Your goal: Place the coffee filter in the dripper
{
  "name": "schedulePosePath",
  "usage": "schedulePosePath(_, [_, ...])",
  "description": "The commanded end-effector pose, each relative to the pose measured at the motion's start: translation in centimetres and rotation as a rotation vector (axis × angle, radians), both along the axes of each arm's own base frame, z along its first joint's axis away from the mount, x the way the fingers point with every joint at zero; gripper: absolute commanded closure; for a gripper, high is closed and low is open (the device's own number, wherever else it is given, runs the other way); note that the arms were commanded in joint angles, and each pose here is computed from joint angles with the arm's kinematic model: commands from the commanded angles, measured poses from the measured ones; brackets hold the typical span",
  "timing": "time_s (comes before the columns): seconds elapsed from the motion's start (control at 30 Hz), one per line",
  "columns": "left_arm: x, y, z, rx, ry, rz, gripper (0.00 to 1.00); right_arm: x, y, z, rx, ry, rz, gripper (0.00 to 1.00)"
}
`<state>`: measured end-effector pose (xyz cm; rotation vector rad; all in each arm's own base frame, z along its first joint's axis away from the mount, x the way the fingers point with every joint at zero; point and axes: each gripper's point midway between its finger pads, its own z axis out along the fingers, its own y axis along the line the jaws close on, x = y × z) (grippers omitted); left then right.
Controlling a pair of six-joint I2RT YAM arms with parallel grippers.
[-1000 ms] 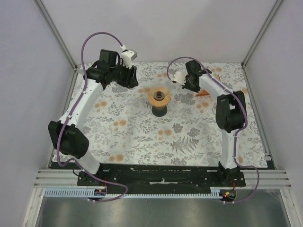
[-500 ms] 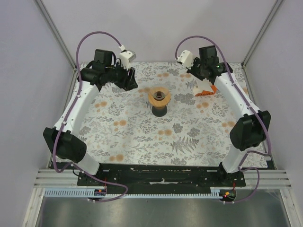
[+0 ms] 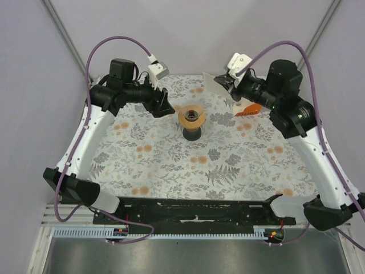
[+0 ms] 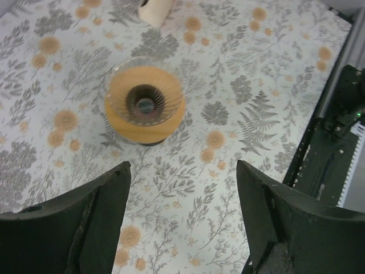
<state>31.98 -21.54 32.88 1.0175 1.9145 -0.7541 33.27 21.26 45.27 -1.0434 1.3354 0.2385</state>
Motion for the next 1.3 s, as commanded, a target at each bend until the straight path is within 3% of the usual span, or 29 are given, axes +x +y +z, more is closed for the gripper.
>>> schedulePosePath(0.0, [-3.7,-2.8,5.7,-0.116,-0.164,-0.15,0.16,-5.5,4.0,4.0,0.228,0.003,0.266,1.0])
schedulePosePath(0.2, [-4.8,-3.8,7.9,-0.189,-0.155,-0.174,0.11,-10.7,6.6,5.6,0.307,0.044,0.511,1.0])
schedulePosePath(0.43, [-8.9,-4.9,9.7,-0.296,-0.092,-0.347,0.1,-11.5,7.9,5.4,0.305,0.058,0.551,1.0])
schedulePosePath(0.5, [-9.0,-4.9,9.8,-0.299,-0.086,-0.347,0.15,-11.6,8.1,5.3,0.302,0.058,0.558,1.0])
schedulePosePath(0.53, [-9.1,-5.0,9.7,-0.301,-0.08,-0.35,0.22,-11.6,8.2,5.2,0.301,0.058,0.56,1.0])
schedulePosePath(0.63, [-9.6,-5.2,9.5,-0.312,-0.058,-0.377,0.64,-11.3,8.3,5.0,0.295,0.057,0.554,1.0])
schedulePosePath(0.73, [-10.2,-5.2,9.5,-0.325,-0.04,-0.401,0.92,-11.0,8.4,4.7,0.285,0.052,0.547,1.0])
schedulePosePath(0.77, [-10.4,-5.2,9.7,-0.33,-0.035,-0.406,0.98,-10.8,8.4,4.6,0.28,0.05,0.543,1.0])
schedulePosePath(0.83, [-10.5,-5.2,9.7,-0.332,-0.026,-0.4,0.98,-10.2,8.2,4.3,0.273,0.043,0.506,1.0])
schedulePosePath(0.87, [-10.5,-5.1,9.7,-0.33,-0.026,-0.392,0.98,-9.6,8.0,4.1,0.271,0.037,0.469,0.97])
schedulePosePath(0.93, [-10.3,-4.8,9.4,-0.314,-0.035,-0.365,0.98,-9.0,7.2,3.6,0.256,0.013,0.41,0.69])
schedulePosePath(1.03, [-10.3,-4.2,8.8,-0.268,-0.066,-0.341,0.98,-9.9,6.3,2.2,0.202,-0.059,0.419,0.44])
schedulePosePath(1.27, [-10.4,-3.4,7.8,-0.194,-0.123,-0.334,0.98,-12.4,5.7,0.6,0.196,-0.236,0.5,0.31])
